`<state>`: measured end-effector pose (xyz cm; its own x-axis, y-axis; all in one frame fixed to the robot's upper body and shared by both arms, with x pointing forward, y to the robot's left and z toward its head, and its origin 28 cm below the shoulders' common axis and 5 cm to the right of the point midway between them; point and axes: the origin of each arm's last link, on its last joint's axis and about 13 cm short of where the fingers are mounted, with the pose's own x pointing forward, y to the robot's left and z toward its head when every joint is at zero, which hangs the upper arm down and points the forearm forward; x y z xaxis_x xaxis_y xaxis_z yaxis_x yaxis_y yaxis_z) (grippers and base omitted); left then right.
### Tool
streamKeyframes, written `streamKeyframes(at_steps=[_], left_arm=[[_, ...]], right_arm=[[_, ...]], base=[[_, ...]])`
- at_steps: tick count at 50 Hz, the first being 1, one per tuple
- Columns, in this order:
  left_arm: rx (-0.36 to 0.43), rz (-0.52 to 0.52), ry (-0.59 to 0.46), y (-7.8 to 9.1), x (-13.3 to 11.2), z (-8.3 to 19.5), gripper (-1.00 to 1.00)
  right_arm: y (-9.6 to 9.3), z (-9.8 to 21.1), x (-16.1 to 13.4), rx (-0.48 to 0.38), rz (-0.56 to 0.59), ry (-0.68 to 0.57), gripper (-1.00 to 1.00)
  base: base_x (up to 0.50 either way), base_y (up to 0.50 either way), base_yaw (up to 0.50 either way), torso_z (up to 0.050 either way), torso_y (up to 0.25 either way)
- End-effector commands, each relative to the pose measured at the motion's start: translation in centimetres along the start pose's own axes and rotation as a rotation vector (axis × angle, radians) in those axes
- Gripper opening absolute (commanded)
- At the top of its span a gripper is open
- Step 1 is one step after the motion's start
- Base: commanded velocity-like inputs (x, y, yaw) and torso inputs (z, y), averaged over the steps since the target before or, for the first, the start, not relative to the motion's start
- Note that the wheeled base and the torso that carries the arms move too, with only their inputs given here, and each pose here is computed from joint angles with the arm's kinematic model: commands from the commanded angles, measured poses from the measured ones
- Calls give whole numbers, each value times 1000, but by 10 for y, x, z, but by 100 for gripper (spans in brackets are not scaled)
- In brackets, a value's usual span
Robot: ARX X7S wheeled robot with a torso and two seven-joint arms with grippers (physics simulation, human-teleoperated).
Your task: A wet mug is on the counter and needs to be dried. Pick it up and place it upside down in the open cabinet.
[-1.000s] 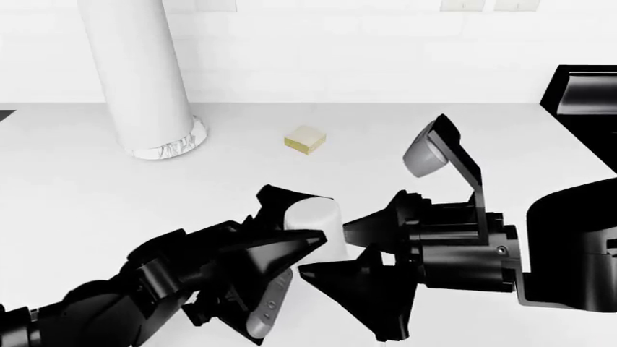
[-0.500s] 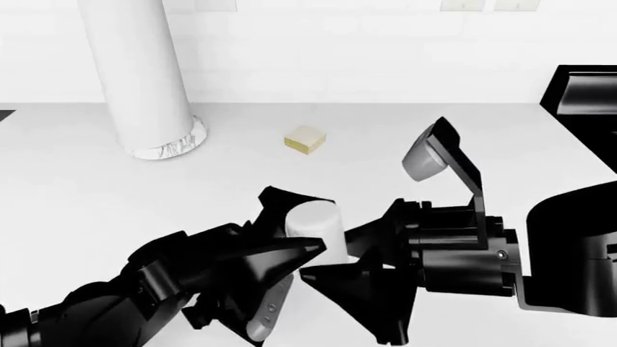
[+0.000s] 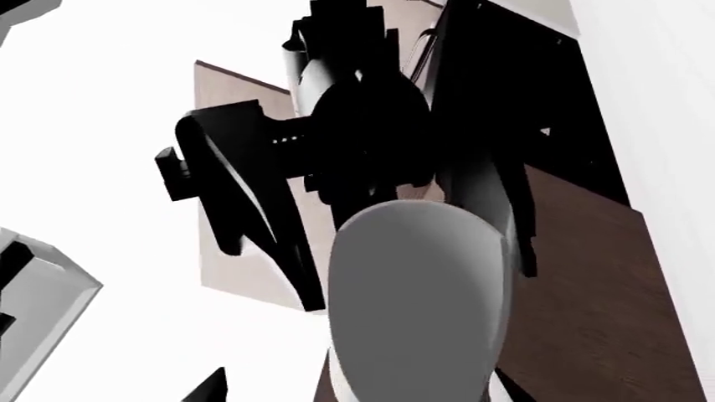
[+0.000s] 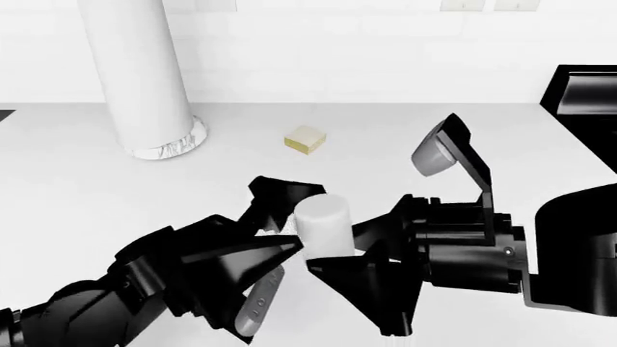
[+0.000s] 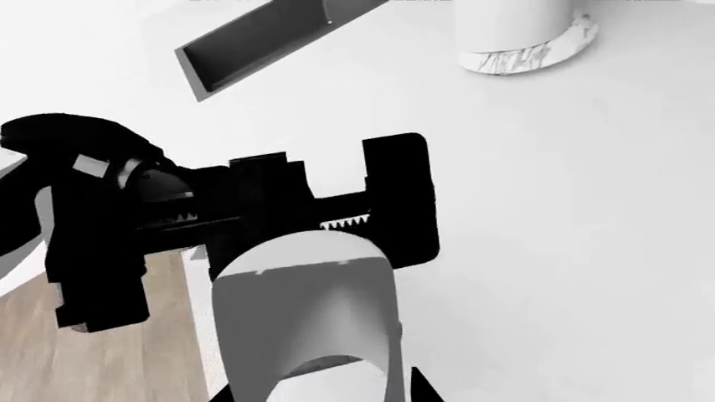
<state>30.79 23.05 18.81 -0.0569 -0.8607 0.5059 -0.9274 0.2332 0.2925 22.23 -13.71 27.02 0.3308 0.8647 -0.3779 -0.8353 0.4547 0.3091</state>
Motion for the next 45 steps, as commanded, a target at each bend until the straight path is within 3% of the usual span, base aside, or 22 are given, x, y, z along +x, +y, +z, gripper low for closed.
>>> streamKeyframes(at_steps=[1,15,22,29,45], left_arm=[[31,-33,42,-1,-8,-13,100],[-75,-71,287,16,-9,-25,100],[-222,-53,521,32,-4,-28,100],[-396,-83,666,42,-6,-24,100],[-653,-79,1003,60,-11,-35,100]], right_arm=[[-1,0,-4,0,-15,-14,-100],[-1,-1,-10,6,-43,-29,-100],[0,0,-14,7,-62,-39,-100],[-1,1,-15,10,-75,-41,-100],[0,0,-18,7,-95,-50,-100]], base=[[0,0,0,0,0],[0,0,0,0,0],[0,0,0,0,0],[0,0,0,0,0],[0,0,0,0,0]])
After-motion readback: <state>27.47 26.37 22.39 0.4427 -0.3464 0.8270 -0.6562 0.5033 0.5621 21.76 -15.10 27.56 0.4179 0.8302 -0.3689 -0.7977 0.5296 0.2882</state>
